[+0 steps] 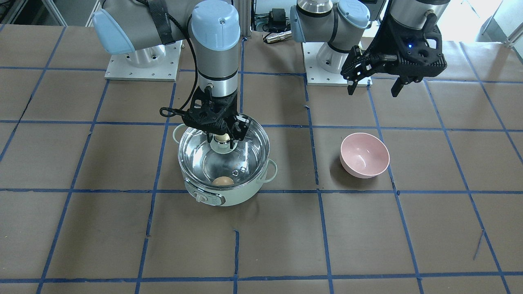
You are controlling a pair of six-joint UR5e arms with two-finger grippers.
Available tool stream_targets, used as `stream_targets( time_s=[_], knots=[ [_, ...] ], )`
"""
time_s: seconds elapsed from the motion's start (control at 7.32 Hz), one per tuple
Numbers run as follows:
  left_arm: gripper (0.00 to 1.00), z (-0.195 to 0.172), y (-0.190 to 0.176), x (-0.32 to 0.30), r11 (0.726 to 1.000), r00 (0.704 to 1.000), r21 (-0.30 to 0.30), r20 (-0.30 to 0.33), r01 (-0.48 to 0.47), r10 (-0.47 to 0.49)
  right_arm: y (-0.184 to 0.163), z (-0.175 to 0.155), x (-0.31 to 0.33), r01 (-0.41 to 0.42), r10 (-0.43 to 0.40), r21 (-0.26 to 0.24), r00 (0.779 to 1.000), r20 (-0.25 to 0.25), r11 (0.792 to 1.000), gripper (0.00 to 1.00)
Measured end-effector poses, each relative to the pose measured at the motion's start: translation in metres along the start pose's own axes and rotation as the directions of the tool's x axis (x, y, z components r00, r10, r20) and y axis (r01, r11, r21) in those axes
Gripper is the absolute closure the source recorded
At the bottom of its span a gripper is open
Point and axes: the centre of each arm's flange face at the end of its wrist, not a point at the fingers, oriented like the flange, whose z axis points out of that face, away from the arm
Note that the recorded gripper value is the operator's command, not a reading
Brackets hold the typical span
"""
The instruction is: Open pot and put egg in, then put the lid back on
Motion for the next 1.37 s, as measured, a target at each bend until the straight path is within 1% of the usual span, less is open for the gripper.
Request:
stream_targets(
  time_s=[0.14,0.27,0.55,0.68,0.96,1.09,1.23,1.37],
  knots=[
    [0.00,0.000,0.000,0.000,1.000,1.000,0.000,0.000,0.000,0.000,-0.001,-0.001,0.000,0.001,-0.001,0.003,1.000,0.002,1.000,0.26],
    [0.00,0.000,0.000,0.000,1.000,1.000,0.000,-0.001,0.000,0.000,-0.004,-0.003,0.001,0.002,-0.002,0.009,1.000,0.005,1.000,0.26],
    [0.00,0.000,0.000,0.000,1.000,1.000,0.001,-0.001,0.000,0.000,-0.013,-0.007,0.008,-0.005,0.004,0.018,1.000,0.009,1.000,0.20],
    [0.00,0.000,0.000,0.000,1.000,1.000,0.001,-0.001,0.000,0.000,-0.022,-0.010,0.013,-0.010,0.010,0.026,1.000,0.013,1.000,0.12],
    [0.00,0.000,0.000,0.000,1.000,1.000,0.001,0.001,0.000,0.000,-0.066,-0.037,0.043,-0.023,0.021,0.068,0.999,0.037,0.997,0.00],
    [0.00,0.000,0.000,0.000,1.000,1.000,0.001,0.001,-0.001,0.001,-0.088,-0.053,0.067,0.003,-0.008,0.097,0.999,0.042,0.995,0.00],
    [0.00,-0.001,0.000,0.000,1.000,1.000,0.002,0.003,0.000,0.000,-0.107,-0.068,0.096,0.045,-0.049,0.119,0.998,0.033,0.992,0.00],
    [0.00,-0.001,0.000,0.000,1.000,1.000,0.002,0.005,0.001,-0.001,-0.120,-0.078,0.123,0.083,-0.086,0.125,0.996,0.016,0.989,0.00]
  ],
)
